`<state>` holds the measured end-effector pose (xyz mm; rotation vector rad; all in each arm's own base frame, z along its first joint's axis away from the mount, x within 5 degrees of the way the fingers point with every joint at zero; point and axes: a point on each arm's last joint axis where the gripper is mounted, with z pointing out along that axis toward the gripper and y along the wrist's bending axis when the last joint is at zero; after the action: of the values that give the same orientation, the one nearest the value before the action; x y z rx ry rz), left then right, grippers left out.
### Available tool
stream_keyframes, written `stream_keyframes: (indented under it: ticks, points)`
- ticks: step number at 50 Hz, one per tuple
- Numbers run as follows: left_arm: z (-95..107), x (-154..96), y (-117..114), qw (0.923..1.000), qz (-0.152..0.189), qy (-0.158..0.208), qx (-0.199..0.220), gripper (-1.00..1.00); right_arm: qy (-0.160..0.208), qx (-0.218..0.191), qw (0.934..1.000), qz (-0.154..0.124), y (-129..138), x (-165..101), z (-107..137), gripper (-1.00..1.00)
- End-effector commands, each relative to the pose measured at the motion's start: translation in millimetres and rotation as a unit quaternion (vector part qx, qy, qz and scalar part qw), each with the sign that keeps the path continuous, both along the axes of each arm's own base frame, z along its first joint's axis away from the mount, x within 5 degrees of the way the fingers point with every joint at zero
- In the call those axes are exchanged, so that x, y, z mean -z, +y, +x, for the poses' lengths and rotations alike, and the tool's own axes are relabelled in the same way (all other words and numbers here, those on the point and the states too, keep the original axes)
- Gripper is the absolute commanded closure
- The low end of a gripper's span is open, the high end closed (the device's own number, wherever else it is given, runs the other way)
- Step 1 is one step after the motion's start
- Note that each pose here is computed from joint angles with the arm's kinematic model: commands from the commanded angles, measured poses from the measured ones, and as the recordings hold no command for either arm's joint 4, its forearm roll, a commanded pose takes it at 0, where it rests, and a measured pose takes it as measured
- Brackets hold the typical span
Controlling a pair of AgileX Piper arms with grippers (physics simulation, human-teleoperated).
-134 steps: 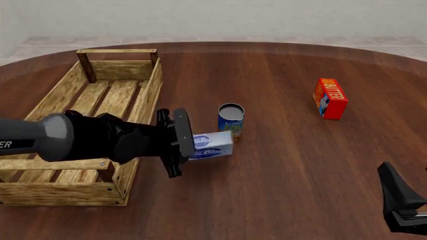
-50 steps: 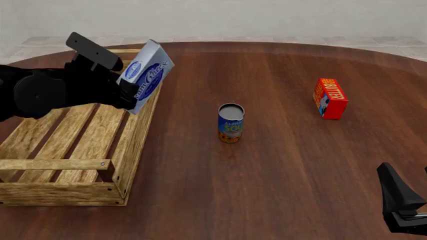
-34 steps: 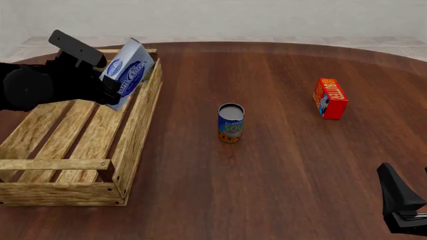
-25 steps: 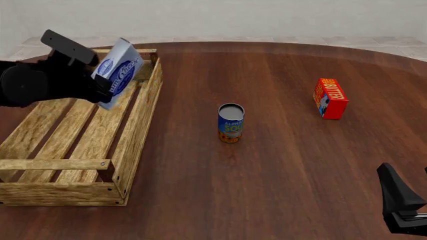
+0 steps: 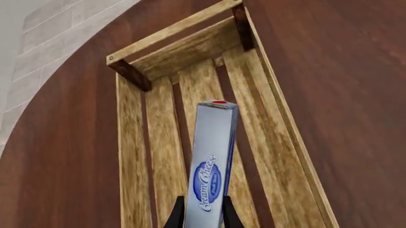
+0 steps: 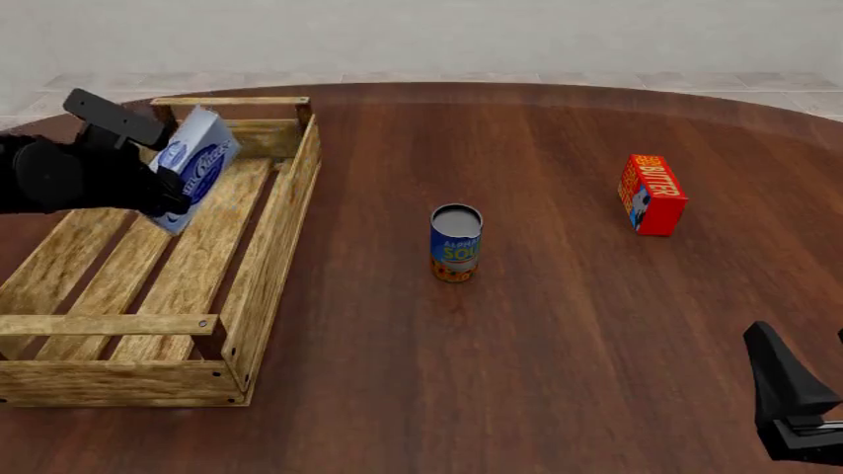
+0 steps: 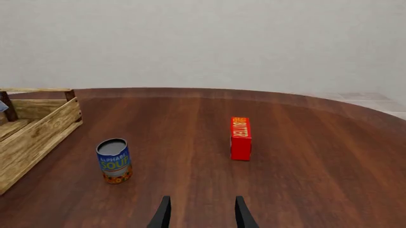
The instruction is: Pick up the cream cheese and put it in the tray.
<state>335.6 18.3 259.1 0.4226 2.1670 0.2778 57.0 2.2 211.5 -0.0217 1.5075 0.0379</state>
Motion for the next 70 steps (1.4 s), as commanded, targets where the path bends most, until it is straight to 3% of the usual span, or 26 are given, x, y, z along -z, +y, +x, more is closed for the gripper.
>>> stream_keyframes:
  ticks: [1,41,55,70]
  points:
    - [12.6,17.7,16.3,0.9997,0.002,0.012,-0.020,1.00,0.000,0.000,1.0000,0.000,0.0,0.0,0.0,-1.00]
    - [17.2,96.5,21.1,0.9969,0.015,0.076,-0.010,1.00,0.003,0.001,1.0000,0.000,-0.1,0.5,0.3,-1.00]
    - [22.2,107.1,19.6,0.9959,0.013,0.089,-0.007,1.00,0.003,0.000,1.0000,0.000,0.0,0.5,0.2,-1.00]
    - [21.8,98.4,23.5,0.9964,0.016,0.082,-0.011,1.00,0.004,0.000,1.0000,0.000,0.1,0.7,0.1,-1.00]
